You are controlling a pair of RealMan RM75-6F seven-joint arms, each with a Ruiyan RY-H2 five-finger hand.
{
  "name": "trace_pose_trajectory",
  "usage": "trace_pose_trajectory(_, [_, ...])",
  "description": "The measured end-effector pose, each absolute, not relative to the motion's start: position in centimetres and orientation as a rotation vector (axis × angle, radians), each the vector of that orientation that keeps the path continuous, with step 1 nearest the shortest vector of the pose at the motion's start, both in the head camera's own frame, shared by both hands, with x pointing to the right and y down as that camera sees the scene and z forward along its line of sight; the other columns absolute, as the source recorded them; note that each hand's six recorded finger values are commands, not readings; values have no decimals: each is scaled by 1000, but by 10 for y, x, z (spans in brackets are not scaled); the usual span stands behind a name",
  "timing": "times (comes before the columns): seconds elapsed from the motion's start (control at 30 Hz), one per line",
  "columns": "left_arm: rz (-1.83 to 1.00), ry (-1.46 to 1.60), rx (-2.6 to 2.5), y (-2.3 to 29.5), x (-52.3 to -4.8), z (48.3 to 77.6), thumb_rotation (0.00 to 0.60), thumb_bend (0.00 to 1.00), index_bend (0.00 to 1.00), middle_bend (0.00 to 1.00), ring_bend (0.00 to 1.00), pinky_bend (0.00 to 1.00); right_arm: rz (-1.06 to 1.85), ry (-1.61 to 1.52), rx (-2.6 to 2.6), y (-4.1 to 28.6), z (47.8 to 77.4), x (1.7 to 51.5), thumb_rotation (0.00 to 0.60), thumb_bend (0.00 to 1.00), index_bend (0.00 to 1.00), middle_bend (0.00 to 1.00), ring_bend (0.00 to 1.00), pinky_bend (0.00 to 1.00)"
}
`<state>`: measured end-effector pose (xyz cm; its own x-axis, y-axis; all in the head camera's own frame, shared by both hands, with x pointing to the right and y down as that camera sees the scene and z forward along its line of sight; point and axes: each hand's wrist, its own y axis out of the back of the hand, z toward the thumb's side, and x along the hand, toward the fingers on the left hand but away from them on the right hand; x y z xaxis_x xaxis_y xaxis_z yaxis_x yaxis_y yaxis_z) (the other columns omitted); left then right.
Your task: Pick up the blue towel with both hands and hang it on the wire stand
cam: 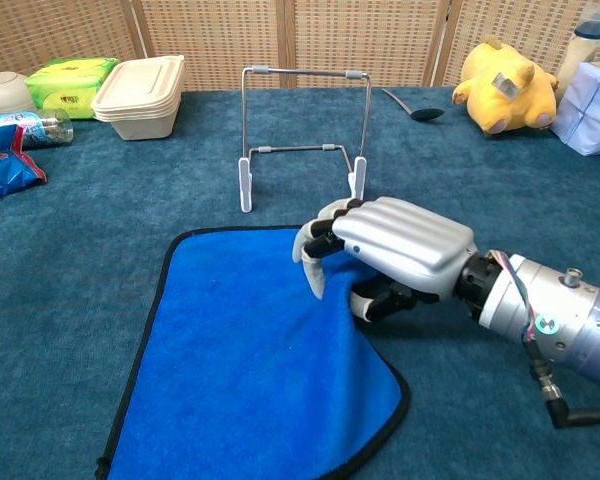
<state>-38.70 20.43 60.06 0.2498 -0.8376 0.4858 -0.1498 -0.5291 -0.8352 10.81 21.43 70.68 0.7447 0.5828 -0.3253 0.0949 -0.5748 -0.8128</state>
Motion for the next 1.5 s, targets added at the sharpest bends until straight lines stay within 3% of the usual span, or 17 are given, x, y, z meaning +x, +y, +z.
trace_pose_trajectory(0.57, [-1222, 743, -1861, 205, -363, 606, 600, 442, 282, 221, 107, 13, 729, -518, -2128, 217, 703, 108, 600, 479, 670, 320, 236, 171])
trace_pose_trajectory(1.1, [-987, 456, -1980, 220, -307, 647, 600, 360, 255, 67, 0, 0, 743, -527, -2142, 220, 701, 111, 600, 479, 669, 320, 236, 171])
trace_pose_trajectory(1.5, [-880, 370, -2077, 234, -277, 677, 600, 325, 245, 53, 0, 0, 741, -524, -2148, 221, 701, 111, 600, 480, 669, 320, 236, 172])
